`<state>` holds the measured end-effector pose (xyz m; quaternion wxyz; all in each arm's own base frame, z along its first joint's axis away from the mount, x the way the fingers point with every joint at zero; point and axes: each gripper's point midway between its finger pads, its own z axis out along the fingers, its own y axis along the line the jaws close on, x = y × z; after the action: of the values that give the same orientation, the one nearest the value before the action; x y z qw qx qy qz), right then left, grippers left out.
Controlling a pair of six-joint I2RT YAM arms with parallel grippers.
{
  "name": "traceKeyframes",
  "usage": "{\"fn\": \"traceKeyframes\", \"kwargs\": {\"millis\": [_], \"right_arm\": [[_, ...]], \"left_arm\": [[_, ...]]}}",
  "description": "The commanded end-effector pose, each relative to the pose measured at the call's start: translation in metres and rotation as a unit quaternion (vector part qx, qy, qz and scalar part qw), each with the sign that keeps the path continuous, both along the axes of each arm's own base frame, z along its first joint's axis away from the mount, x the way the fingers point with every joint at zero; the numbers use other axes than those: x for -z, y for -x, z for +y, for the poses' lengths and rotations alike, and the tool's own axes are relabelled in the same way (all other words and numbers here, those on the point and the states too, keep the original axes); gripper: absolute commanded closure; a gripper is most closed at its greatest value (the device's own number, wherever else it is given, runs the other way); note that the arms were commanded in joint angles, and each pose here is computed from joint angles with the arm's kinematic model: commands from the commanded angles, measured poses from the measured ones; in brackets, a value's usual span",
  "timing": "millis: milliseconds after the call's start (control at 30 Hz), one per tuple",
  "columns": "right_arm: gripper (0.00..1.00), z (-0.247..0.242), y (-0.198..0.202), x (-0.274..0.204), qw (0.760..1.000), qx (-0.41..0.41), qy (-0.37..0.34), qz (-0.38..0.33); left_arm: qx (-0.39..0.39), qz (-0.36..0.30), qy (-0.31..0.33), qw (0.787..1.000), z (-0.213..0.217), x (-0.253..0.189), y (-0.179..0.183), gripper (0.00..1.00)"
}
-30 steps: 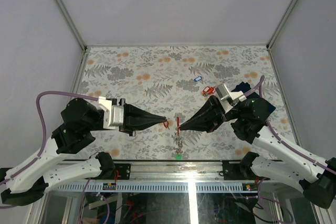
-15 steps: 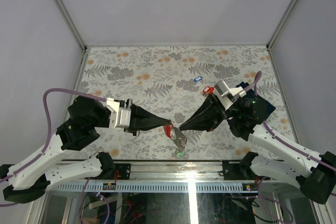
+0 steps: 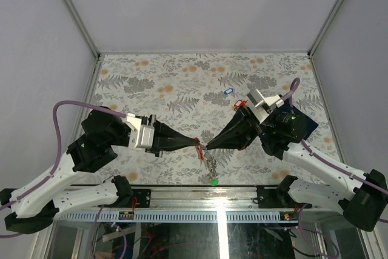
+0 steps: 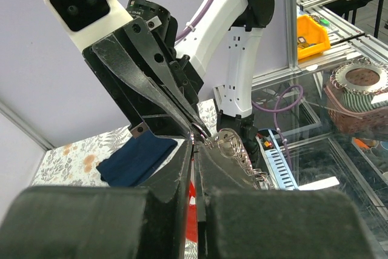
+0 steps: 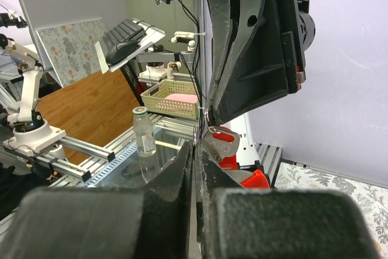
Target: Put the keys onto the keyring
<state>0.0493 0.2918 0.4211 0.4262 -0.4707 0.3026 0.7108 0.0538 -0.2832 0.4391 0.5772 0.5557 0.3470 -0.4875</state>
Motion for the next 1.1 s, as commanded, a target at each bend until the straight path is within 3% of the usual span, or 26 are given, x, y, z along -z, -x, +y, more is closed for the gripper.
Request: {"fn": "traceKeyframes", "kwargs": {"millis": [0, 1067], "right_arm": [[1.0, -0.0093, 0.0047, -0.0285, 0.998, 0.008, -0.052, -0.029], [1.0, -0.0077, 0.0042, -0.0256, 0.999, 0.003, -0.045, -0.026]], "left_arm": [[0.012, -0.02, 0.016, 1.0, 0.0065, -0.0153, 0.0073, 1.0], [0.02, -0.019, 0.016, 0.999, 0.0075, -0.0176, 0.0105, 1.0]]}}
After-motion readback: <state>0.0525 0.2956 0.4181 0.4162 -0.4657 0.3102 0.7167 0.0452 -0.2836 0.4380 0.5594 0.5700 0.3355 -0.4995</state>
